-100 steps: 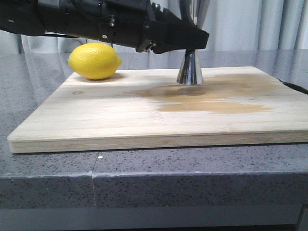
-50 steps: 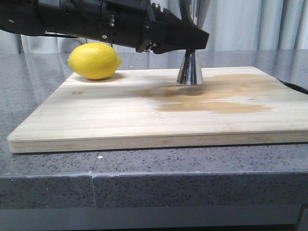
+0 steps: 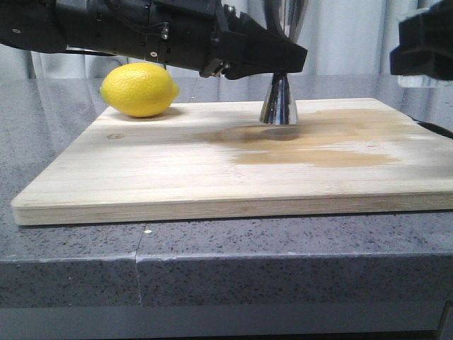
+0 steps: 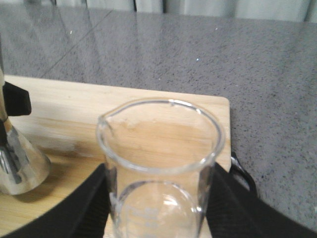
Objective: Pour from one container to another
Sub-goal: 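Set the beaker back on the board and open the right gripper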
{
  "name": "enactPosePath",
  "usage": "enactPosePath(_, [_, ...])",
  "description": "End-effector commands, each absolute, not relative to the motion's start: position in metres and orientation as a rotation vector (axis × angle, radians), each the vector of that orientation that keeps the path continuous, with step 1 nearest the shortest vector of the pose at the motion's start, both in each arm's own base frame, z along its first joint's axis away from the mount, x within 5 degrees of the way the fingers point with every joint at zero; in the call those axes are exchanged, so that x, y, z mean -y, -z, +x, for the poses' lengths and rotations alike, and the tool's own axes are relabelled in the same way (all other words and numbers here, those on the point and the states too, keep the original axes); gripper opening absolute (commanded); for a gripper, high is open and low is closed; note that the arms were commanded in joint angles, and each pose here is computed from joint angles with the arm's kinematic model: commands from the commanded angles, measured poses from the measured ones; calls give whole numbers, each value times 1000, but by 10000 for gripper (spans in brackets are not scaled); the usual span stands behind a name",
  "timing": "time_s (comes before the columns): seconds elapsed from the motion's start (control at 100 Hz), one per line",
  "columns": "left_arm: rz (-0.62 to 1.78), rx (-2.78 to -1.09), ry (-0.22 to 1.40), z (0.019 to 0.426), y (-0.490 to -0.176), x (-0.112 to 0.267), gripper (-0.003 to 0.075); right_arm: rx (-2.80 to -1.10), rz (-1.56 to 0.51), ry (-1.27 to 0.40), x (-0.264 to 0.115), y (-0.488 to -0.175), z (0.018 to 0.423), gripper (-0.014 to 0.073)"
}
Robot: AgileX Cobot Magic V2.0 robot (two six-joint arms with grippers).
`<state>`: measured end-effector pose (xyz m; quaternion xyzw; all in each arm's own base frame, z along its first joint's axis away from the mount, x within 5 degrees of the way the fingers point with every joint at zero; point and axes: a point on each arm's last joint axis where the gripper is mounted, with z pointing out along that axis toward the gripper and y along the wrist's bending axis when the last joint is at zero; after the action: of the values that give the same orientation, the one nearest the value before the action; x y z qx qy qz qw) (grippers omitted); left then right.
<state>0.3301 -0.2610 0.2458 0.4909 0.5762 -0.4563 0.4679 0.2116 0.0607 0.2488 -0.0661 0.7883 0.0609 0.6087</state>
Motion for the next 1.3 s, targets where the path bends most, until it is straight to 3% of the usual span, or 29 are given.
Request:
enactPosePath(0.0, [1137,-1288,1180,324,-284,262,188,-1605,-66,-123,-56,-263,207,318])
enactPosePath(0.91, [1137,-1288,1180,324,-284,262,188,-1588,-108,-55,-77,-203,234,324])
enactPosePath(1.29, [1137,-1288,1180,324,-284,262,188,-1608,-112,-58,-77,-201,234,488])
